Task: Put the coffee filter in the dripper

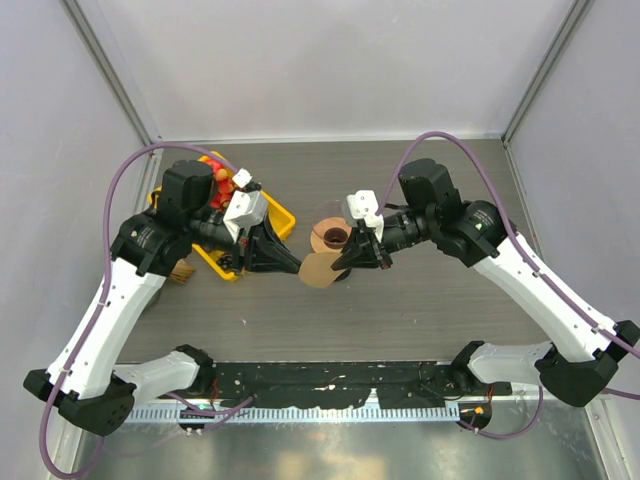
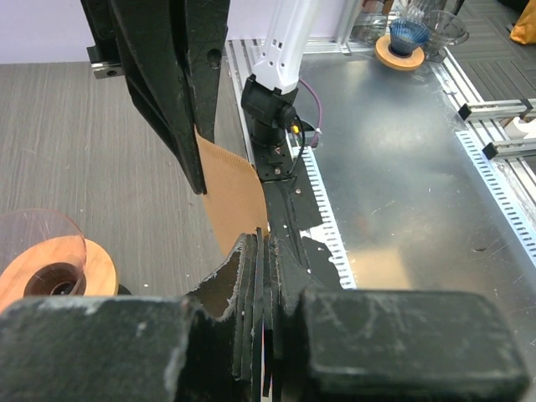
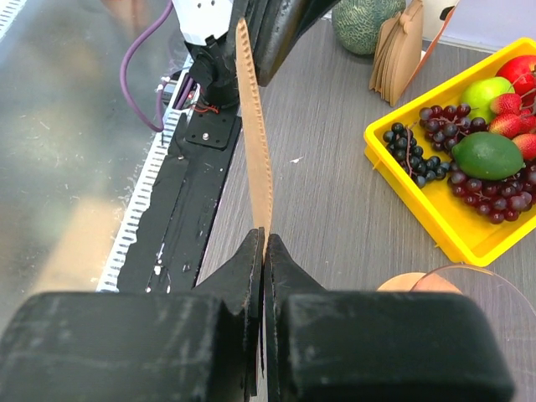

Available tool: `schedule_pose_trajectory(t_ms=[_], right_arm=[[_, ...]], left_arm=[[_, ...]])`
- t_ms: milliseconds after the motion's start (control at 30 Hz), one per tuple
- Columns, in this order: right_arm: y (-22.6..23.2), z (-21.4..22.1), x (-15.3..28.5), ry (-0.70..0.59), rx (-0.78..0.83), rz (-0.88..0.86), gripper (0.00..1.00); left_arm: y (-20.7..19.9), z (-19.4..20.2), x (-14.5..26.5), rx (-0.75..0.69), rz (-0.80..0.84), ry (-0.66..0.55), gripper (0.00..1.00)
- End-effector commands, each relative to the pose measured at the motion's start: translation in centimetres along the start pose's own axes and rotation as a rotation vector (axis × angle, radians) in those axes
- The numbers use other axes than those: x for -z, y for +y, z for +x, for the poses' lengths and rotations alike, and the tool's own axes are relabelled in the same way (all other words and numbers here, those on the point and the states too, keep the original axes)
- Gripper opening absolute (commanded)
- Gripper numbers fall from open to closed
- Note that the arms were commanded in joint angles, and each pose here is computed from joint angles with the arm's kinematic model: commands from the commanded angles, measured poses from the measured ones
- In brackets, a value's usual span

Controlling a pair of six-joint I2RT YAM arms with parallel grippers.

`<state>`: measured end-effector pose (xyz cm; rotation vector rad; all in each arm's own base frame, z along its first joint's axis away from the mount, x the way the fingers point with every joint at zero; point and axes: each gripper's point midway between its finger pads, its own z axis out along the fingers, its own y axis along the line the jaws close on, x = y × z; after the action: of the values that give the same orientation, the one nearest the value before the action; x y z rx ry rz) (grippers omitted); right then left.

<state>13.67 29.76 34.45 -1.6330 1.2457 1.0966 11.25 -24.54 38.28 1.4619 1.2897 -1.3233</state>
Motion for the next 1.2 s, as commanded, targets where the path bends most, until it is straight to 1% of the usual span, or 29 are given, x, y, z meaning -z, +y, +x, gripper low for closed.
schedule_pose_trajectory(t_ms=[0, 367, 800, 967, 1167], right_arm=[[-0.7, -1.5, 0.1, -0.028, 0.057, 0.018, 0.05], [-0.9, -2.2, -0.2, -0.057, 0.066, 0.003, 0.05], [-0.5, -2.9, -0.6, -0.082, 0.094, -0.032, 0.05], [-0.1, -2.9, -1.0, -0.079, 0.114, -0.054, 0.05], [0.0, -3.1, -1.1, -0.083, 0.134, -0.059, 0.05]], left_arm=[[-1.2, -0.5, 0.0, -0.031, 0.054, -0.022, 0.0], [-1.1, -0.1, -0.2, -0.04, 0.072, -0.025, 0.0], [0.6, 0.2, -0.6, -0.054, 0.035, -0.016, 0.0], [1.5, -0.5, -1.0, -0.054, 0.014, -0.039, 0.0], [2.1, -1.1, -1.5, -0.089, 0.001, -0.054, 0.0]])
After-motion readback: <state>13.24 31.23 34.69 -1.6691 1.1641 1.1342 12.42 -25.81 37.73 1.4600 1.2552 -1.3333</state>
